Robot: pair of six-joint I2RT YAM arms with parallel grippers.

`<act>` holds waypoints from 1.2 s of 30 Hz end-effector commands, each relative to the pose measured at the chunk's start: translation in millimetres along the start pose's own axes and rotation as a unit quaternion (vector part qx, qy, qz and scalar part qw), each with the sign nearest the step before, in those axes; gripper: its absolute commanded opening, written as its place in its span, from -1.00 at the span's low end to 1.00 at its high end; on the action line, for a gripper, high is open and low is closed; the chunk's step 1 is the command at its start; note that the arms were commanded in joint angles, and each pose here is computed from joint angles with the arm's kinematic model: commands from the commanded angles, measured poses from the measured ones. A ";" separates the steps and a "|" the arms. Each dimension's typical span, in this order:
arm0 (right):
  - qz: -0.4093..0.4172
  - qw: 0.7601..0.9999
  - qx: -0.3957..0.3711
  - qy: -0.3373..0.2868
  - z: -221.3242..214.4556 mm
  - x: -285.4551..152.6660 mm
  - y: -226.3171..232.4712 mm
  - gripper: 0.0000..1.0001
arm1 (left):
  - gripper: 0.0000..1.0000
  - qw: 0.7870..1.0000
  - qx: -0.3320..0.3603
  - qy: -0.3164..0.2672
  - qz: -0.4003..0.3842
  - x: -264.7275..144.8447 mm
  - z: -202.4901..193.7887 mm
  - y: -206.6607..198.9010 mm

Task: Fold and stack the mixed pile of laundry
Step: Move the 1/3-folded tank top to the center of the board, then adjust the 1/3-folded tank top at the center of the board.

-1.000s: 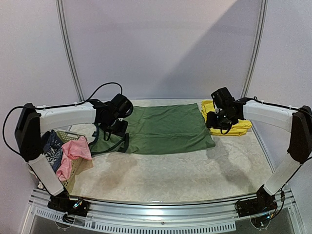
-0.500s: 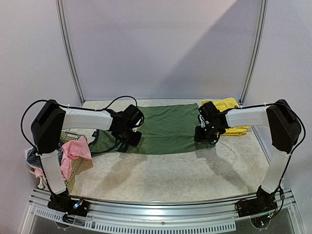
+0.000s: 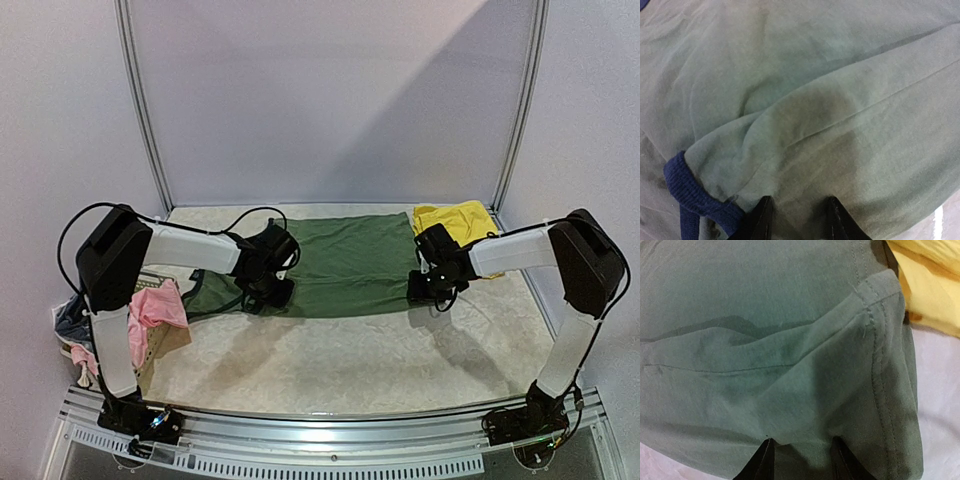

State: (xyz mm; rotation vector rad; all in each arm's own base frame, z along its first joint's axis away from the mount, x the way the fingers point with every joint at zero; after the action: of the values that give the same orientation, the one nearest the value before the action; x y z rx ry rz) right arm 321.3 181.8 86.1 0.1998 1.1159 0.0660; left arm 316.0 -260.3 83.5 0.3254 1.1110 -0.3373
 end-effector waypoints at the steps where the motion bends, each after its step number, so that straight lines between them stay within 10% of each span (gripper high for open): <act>1: -0.084 0.993 0.024 0.077 -47.5 -3.5 -42.3 -0.20 | -0.25 1.000 -0.002 0.023 -0.010 -6.7 -20.7 -10.1; 20: 0.046 0.998 -0.042 0.011 -19.0 -88.7 10.4 -0.04 | 0.23 0.998 -0.001 -0.029 0.063 -100.8 -46.4 11.4; 36: 0.112 0.993 -0.050 0.004 -4.7 -78.0 39.7 -0.03 | 0.00 0.966 -0.218 0.015 0.139 -108.7 -151.4 105.8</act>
State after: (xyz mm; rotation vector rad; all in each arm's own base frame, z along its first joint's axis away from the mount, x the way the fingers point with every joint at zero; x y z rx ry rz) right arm 278.1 198.5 161.5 0.2213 1.0931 0.2746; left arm 204.1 -111.5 137.7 0.1665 1.1078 0.0704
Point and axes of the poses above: each gripper's point midway between its finger pads, its own x axis out along the fingers, its own y axis along the line the jaws close on, z = x × y, the point moved 8 cm from there along -x, back along the fingers, and after that the axes turned 4 degrees about x, right-handed, at the moved point
